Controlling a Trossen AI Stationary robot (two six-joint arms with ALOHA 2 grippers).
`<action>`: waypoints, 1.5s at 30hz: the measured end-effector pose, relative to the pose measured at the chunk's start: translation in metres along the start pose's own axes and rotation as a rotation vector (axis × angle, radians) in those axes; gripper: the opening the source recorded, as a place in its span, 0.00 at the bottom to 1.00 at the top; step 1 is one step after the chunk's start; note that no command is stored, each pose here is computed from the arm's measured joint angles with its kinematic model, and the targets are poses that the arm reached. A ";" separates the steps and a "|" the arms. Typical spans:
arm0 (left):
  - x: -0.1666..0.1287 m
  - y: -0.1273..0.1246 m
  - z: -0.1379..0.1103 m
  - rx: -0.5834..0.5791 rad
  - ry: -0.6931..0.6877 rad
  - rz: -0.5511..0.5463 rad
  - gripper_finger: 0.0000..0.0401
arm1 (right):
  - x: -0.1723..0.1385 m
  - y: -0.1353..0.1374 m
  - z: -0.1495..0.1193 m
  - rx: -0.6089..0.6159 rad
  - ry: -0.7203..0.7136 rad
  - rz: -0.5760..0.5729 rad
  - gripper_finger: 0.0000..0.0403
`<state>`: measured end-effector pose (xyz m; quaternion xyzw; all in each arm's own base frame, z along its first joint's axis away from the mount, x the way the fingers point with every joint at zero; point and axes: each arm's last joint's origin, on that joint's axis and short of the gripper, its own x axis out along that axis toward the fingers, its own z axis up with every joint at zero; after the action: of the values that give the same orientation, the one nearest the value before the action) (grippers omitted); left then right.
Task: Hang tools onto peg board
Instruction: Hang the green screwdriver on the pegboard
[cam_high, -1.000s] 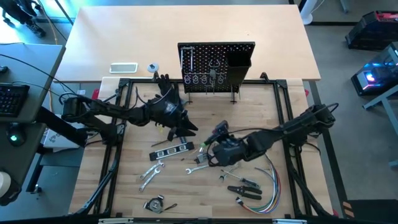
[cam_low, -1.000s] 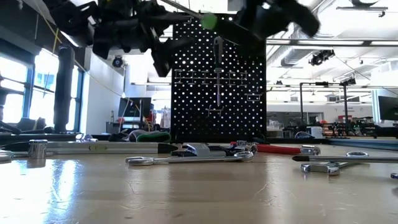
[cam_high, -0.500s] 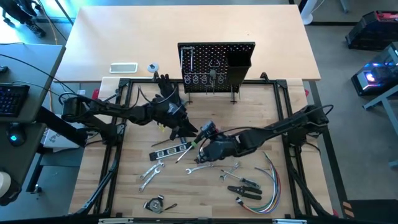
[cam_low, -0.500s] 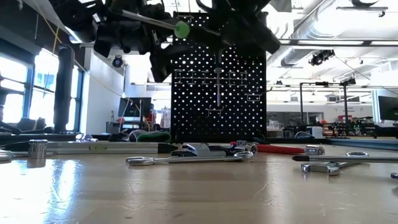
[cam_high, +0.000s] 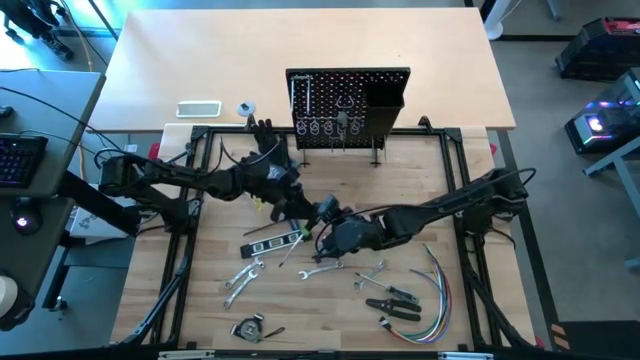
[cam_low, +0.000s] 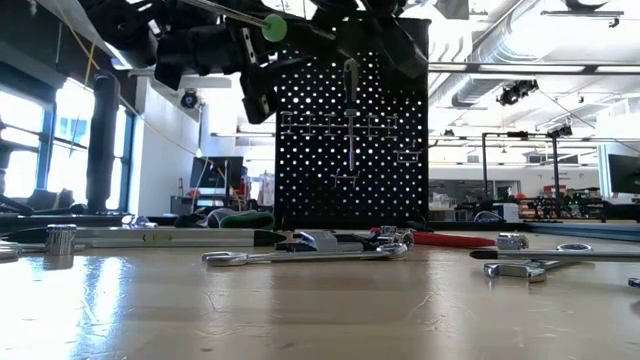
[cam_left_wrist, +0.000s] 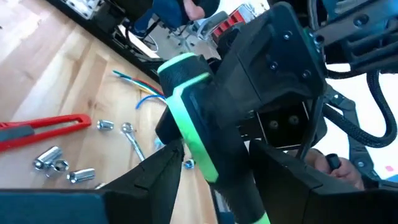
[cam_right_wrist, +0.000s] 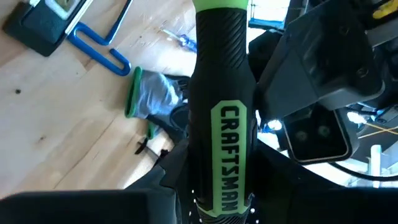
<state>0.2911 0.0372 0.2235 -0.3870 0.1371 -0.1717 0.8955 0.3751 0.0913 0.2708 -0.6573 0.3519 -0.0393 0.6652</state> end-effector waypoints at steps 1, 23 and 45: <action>0.001 0.000 0.000 -0.006 0.000 -0.004 0.46 | 0.000 -0.001 0.000 -0.010 -0.006 -0.005 0.29; 0.021 0.021 0.001 -0.048 0.066 -0.038 0.28 | 0.017 0.017 0.005 -0.158 0.141 0.007 0.29; 0.020 0.008 0.004 0.203 0.074 -0.120 0.28 | -0.010 0.008 -0.002 0.026 0.399 -0.138 0.48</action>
<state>0.3124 0.0369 0.2181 -0.2955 0.1283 -0.2522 0.9125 0.3633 0.0954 0.2675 -0.6505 0.4304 -0.2188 0.5863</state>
